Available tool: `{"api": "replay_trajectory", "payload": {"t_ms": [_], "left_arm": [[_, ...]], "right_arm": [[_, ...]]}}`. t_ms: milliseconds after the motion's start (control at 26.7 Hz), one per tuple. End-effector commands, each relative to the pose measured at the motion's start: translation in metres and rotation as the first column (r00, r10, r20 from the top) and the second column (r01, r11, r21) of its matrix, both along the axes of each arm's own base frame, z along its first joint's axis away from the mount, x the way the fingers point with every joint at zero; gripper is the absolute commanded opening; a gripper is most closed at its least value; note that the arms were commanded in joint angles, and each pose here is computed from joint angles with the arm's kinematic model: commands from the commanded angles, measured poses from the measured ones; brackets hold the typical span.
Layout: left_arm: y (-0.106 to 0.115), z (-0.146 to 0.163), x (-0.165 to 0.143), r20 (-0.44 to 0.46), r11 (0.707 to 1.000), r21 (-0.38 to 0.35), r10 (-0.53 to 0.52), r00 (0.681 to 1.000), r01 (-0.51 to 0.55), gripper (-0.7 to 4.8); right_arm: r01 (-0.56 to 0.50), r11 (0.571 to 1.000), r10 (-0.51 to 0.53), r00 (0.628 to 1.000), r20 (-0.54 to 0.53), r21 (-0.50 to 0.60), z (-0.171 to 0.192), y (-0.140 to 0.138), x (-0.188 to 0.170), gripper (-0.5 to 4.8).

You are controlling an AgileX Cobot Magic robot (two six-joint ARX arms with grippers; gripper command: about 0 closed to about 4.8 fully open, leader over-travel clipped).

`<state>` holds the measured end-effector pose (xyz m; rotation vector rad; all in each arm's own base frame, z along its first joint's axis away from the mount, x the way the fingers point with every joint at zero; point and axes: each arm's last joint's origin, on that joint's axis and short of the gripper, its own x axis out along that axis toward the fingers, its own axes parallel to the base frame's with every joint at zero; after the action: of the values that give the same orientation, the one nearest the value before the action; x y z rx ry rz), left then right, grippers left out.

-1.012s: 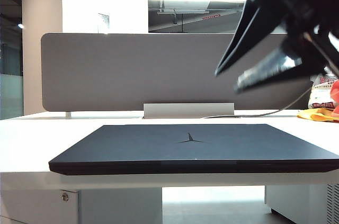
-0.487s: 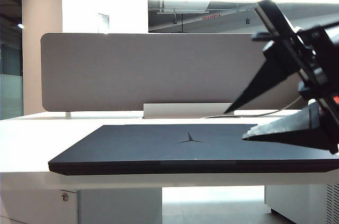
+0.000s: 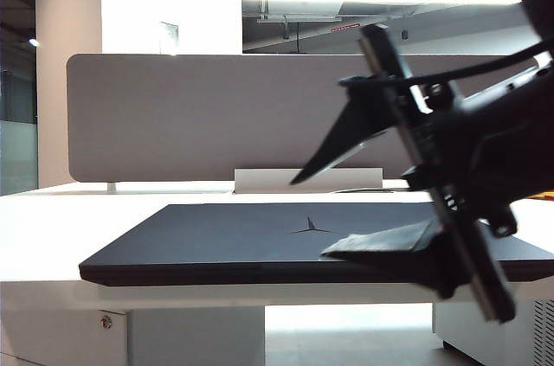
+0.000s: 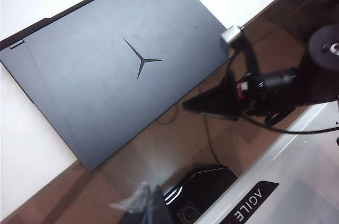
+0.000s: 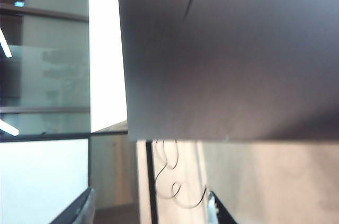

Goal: Open the lid of the laptop and use the keypad to enter the password "123".

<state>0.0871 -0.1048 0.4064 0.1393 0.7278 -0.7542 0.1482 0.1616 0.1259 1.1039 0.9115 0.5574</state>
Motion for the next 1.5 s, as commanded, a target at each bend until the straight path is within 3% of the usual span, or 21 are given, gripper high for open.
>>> {"api": "replay_trajectory", "payload": {"t_ms": [37, 225, 787, 975, 1275, 1500], "left_arm": [[0.001, 0.0, -0.001, -0.008, 1.0, 0.005, -0.011, 1.0, 0.011, -0.06], [0.002, -0.001, -0.003, -0.032, 1.0, 0.009, -0.023, 0.999, 0.023, -0.06], [0.002, 0.0, -0.003, -0.033, 1.0, 0.003, -0.029, 0.999, 0.029, -0.06], [0.002, 0.0, -0.003, -0.03, 1.0, 0.004, -0.031, 0.999, 0.031, -0.06], [0.002, 0.0, -0.003, -0.031, 1.0, 0.002, -0.029, 0.999, 0.029, -0.06], [0.002, 0.0, -0.003, -0.034, 1.0, 0.004, -0.029, 0.999, 0.029, -0.06]], "right_arm": [[0.017, 0.999, -0.017, 1.0, -0.01, 0.052, -0.004, 0.013, 0.0, 2.67], [0.087, 0.994, -0.085, 0.996, -0.027, 0.063, -0.011, 0.016, 0.003, 2.58], [0.127, 0.992, -0.126, 0.99, -0.06, 0.023, -0.018, 0.026, 0.021, 2.37], [0.126, 0.988, -0.125, 0.992, -0.016, 0.094, -0.01, 0.027, 0.022, 1.02], [0.13, 0.989, -0.131, 0.991, 0.0, 0.075, -0.012, 0.024, 0.02, 0.77], [0.139, 0.985, -0.145, 0.988, 0.056, 0.101, -0.007, 0.024, 0.023, 0.07]]}}
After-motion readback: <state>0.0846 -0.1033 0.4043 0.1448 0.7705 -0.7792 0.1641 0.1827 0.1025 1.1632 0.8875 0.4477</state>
